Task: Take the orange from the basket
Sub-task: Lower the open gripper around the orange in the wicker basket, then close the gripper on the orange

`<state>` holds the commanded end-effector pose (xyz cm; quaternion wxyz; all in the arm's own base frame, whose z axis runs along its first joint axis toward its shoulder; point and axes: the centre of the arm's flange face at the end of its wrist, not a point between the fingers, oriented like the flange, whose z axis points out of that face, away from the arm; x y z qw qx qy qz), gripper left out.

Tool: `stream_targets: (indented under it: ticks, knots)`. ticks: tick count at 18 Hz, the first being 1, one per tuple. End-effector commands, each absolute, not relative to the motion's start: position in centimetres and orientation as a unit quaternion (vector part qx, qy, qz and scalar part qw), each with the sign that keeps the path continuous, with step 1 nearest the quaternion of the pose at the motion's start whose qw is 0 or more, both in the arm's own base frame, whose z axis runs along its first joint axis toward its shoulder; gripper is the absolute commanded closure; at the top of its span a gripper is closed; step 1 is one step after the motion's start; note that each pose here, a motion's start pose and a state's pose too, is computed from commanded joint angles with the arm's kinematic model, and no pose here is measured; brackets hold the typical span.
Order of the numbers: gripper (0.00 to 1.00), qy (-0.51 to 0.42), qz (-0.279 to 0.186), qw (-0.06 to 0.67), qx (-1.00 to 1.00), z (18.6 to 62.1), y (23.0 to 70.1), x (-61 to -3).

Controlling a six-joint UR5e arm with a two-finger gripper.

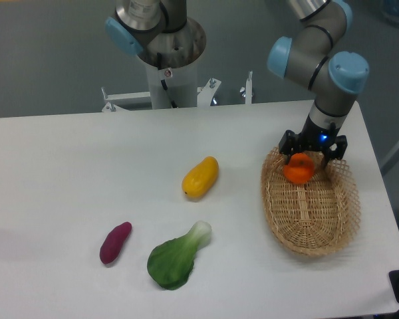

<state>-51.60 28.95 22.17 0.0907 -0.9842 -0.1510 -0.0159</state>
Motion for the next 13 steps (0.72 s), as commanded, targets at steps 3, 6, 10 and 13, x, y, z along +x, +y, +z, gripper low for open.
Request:
stream_targets:
  ticks: [3,6,10,13]
  knots:
    - [0.0,-0.151,-0.012,0.092,-0.984,21.8,29.1,-51.7]
    - [0.0,-0.142,-0.009,0.093,-0.985,21.1,29.1,-51.7]
    - [0.05,-0.14,-0.002,0.094,-0.986,20.7,29.1,-51.8]
    - [0.25,-0.14,0.005,0.077,-0.987,20.6,28.7,-51.9]
